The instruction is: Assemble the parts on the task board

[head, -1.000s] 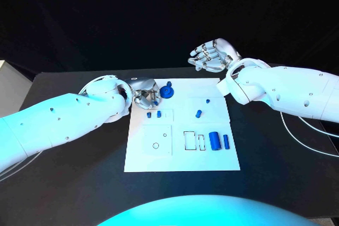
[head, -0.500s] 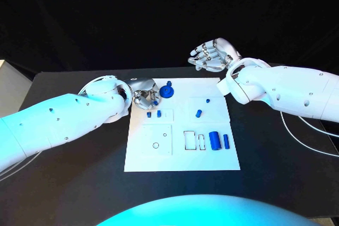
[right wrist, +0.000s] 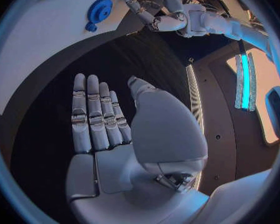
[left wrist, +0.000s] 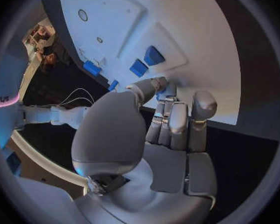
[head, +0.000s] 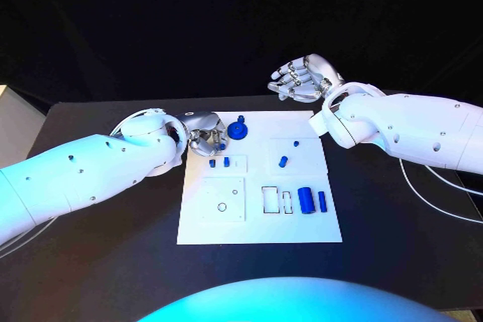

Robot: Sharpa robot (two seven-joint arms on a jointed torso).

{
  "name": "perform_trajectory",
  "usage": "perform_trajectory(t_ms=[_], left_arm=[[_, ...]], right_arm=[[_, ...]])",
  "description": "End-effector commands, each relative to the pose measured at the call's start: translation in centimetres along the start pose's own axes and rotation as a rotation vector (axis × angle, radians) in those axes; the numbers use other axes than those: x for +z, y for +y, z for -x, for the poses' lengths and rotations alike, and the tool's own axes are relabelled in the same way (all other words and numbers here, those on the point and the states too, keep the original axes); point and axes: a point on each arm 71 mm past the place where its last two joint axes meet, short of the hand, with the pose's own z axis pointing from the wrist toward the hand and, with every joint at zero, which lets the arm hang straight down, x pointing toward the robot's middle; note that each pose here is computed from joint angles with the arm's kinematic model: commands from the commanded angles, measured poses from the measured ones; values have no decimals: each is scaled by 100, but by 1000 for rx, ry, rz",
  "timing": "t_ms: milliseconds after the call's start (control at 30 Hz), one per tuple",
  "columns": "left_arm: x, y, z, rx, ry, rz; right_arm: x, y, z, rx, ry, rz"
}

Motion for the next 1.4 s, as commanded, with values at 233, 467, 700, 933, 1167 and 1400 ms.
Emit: perform_trajectory(t_ms=[233,467,700,933,1167,1400], left_arm=[[-9,41,5,1,-1,16],[-31,98,25,0,-14,32],[-86,178,69,-9,-45,43],[-225,290,178,-136,-119,32],[-423,447,294,-478,-215,20],[-670,552,365,-884,-283,-79]], right_arm=[[-3,7,-9,-1,7,13],[-10,-8,-1,-8,17,8],[-33,-41,22,-42,47,5],[-101,-95,58,-165,132,24],[-209,-148,102,-307,202,40],[-390,-201,65,-545,304,49]])
